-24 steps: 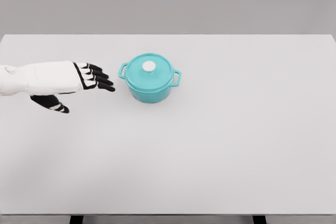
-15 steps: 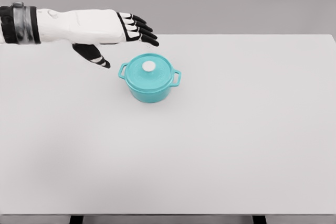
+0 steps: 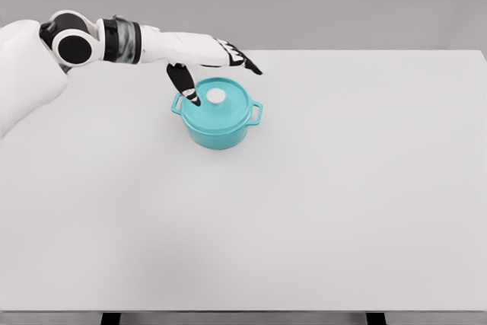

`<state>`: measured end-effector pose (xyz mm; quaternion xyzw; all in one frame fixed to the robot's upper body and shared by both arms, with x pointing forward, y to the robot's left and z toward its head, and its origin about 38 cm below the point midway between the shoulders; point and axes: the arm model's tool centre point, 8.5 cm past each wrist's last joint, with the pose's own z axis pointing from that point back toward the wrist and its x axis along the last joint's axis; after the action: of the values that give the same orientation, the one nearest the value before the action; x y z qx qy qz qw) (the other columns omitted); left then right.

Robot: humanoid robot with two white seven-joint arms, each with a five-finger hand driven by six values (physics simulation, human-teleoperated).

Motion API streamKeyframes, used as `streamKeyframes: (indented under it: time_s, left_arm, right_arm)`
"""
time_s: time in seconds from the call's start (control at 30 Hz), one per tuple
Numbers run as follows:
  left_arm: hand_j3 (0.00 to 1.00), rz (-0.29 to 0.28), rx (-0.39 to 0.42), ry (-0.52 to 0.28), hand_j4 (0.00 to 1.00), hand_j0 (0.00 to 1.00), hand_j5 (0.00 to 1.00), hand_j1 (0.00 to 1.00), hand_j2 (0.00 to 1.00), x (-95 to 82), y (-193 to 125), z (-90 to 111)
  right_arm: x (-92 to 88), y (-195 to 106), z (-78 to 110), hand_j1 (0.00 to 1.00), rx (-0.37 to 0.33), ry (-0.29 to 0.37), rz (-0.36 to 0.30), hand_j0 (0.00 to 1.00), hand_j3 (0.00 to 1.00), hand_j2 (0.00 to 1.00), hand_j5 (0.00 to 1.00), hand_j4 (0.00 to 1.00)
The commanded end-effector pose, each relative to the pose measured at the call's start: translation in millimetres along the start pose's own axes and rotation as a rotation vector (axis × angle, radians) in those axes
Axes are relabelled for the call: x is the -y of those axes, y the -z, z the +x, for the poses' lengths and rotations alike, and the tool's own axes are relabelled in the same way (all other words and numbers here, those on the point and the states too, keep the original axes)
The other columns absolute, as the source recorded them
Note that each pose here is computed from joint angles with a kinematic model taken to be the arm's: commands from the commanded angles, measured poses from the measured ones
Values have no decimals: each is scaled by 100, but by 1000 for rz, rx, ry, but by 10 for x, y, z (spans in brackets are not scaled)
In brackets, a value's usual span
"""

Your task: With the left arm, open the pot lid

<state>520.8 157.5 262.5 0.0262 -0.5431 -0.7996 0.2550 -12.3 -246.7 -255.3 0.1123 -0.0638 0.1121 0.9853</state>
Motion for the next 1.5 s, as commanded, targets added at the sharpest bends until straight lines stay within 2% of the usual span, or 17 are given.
streamKeyframes:
  time_s: [0.0,0.1,0.2,0.27,0.4,0.53,0.57,0.7,0.9,0.97,1.03,1.07,1.13,1.23,1.3,1.43,1.47]
  left_arm:
    - [100,-1,-16,-24,100,100,100,100,100,34,-2,-64]
    - [100,-2,-22,-27,100,100,100,100,100,45,-17,-80]
    - [100,-9,-59,-50,100,100,100,100,100,93,-52,-200]
    - [100,-12,-61,-70,100,100,100,100,100,122,50,-220]
    - [100,-37,-67,-61,100,100,100,100,100,148,200,-212]
    - [100,-52,-91,-62,100,100,100,100,100,189,199,-268]
    - [93,-55,-90,-58,93,93,93,93,93,188,208,-261]
    - [76,-63,-96,-49,76,76,76,76,76,196,208,-266]
    - [71,-70,-95,-55,71,71,71,71,71,251,222,-267]
    - [64,-96,-93,-56,64,64,64,64,64,323,253,-262]
    - [56,-95,-90,-59,56,56,56,56,56,326,251,-260]
    - [48,-92,-87,-61,48,48,48,48,48,322,254,-254]
    - [38,-81,-76,-71,38,38,38,38,38,313,252,-238]
    - [38,-64,-64,-76,38,38,38,38,38,272,217,-218]
    - [38,-19,-54,-81,38,38,38,38,38,186,-86,-221]
    - [39,55,-123,-84,39,39,39,39,39,29,-966,-333]
    - [39,62,-146,-85,39,39,39,39,39,36,-1156,-357]
  right_arm:
    - [0,1,3,100,1,-2,1,100,100,100,100,100]
    - [0,-1,-1,100,0,0,0,100,100,100,100,100]
    - [1,1,4,100,1,0,0,100,100,100,100,100]
    - [0,-1,-2,100,-1,-1,1,100,100,100,100,100]
    - [0,-1,-1,100,0,0,0,100,100,100,100,100]
    - [0,-1,-1,100,0,0,0,100,100,100,100,100]
    - [0,-1,-1,100,0,0,0,100,100,100,100,100]
    - [0,1,3,100,1,-2,1,100,100,100,100,100]
    - [0,-1,-1,100,0,0,0,100,100,100,100,100]
    - [0,1,3,100,1,-2,1,100,100,100,100,100]
    - [0,-1,-1,100,0,0,0,100,100,100,100,100]
    - [0,1,3,100,1,-2,1,100,100,100,100,100]
    - [0,1,3,100,1,-2,1,100,100,100,100,100]
    - [0,-1,-1,100,0,0,0,100,100,100,100,100]
    - [0,-1,-2,100,-1,-1,1,100,100,100,100,100]
    - [1,1,4,100,1,0,0,100,100,100,100,100]
    - [0,-1,-1,100,0,0,0,100,100,100,100,100]
